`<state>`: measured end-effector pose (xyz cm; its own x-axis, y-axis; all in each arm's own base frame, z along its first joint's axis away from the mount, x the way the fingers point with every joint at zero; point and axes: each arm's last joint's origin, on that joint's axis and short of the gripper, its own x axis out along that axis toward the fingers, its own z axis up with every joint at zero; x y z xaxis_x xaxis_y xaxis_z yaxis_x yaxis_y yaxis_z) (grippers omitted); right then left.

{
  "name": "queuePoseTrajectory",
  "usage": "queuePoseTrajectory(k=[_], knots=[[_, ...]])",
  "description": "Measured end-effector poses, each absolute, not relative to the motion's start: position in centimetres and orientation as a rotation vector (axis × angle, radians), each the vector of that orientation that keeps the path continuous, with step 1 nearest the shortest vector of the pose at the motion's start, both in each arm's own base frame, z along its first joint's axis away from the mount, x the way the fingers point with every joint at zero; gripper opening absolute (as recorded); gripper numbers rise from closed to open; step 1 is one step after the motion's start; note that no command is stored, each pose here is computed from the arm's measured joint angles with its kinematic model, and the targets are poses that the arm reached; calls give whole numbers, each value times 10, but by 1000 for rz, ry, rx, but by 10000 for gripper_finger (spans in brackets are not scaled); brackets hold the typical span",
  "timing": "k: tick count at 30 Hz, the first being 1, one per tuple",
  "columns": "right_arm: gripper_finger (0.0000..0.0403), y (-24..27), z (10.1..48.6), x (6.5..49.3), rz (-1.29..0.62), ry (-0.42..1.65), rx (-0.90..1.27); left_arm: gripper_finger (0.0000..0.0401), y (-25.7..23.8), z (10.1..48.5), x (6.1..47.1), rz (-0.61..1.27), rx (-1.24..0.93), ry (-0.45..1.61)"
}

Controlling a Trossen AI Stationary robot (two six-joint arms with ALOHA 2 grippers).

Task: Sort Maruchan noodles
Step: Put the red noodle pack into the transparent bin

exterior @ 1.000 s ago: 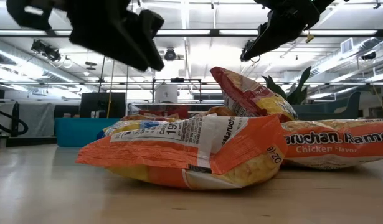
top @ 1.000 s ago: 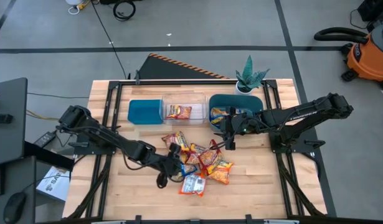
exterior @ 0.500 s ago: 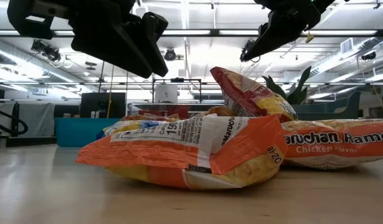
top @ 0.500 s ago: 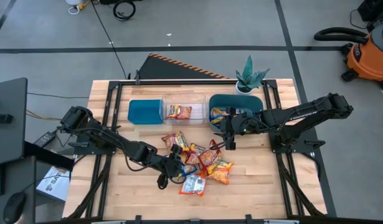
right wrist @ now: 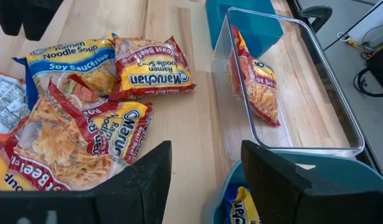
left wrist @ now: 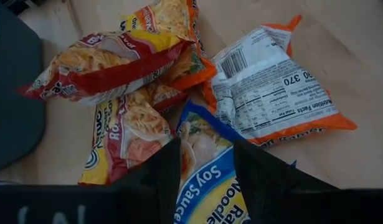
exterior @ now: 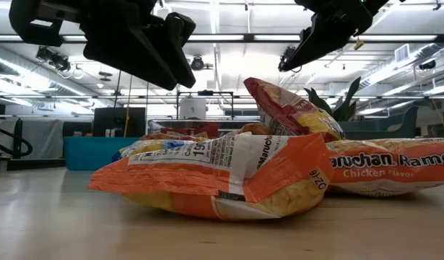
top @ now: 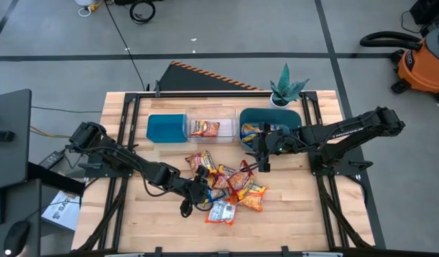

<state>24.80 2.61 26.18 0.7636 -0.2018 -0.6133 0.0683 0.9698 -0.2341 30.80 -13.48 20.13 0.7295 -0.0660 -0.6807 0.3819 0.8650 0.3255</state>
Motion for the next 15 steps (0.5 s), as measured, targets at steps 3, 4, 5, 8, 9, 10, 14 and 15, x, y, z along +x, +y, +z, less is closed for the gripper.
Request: queuePoseTrajectory(k=[3,4,5,8,9,10,14,15], knots=[[199,26,262,248,-148,687,-203,153,-135,202,308,-260,481,708],[199,26,262,248,-148,687,-203,153,-135,202,309,-262,489,705],[199,26,262,248,-148,687,-203,153,-134,202,309,-263,497,705],[199,26,262,248,-148,687,-203,153,-133,202,310,-272,525,699],[199,26,262,248,-148,687,-203,153,-133,202,310,-276,537,696],[199,26,262,248,-148,688,-203,153,-134,203,310,-280,548,690],[199,26,262,248,-148,688,-203,153,-135,206,313,-287,603,637],[199,26,262,248,-148,688,-202,153,-135,208,314,-278,624,617]])
